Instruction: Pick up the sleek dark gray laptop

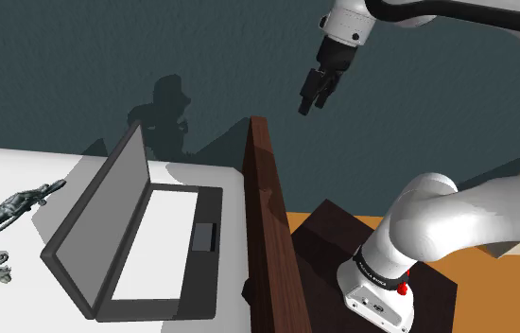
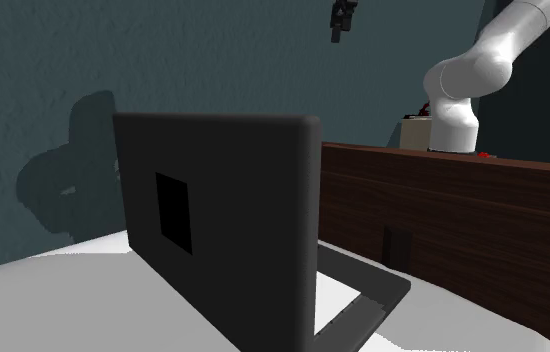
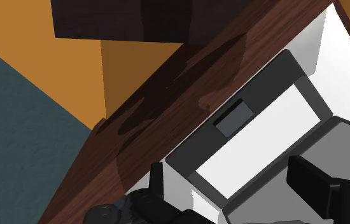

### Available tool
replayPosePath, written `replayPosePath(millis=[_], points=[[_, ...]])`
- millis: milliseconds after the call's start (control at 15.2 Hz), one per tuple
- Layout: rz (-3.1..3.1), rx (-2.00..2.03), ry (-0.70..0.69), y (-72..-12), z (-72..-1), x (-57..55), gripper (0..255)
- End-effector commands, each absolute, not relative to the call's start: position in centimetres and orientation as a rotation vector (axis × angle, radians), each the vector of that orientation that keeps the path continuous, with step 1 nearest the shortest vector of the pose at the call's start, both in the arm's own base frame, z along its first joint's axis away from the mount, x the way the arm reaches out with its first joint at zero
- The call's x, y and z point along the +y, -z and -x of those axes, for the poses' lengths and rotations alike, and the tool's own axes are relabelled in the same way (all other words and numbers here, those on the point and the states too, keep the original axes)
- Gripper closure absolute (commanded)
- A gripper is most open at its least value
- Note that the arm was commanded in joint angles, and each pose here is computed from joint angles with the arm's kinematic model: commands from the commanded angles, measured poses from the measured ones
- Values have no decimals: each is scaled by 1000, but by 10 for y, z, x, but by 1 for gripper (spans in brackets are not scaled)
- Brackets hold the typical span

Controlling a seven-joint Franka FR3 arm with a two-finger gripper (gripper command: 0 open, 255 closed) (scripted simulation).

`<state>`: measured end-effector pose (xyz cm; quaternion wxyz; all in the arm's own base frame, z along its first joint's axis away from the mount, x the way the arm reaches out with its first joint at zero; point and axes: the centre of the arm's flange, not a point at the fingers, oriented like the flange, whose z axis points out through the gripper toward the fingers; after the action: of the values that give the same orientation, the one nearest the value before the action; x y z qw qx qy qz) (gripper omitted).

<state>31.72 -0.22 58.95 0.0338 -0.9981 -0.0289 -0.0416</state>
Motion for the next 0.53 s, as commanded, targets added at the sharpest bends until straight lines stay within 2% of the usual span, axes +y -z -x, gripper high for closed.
replayPosePath(millis=[0, 462], points=[[3070, -89, 128, -589, -317, -2, 0], [3129, -12, 427, -556, -266, 96, 0]])
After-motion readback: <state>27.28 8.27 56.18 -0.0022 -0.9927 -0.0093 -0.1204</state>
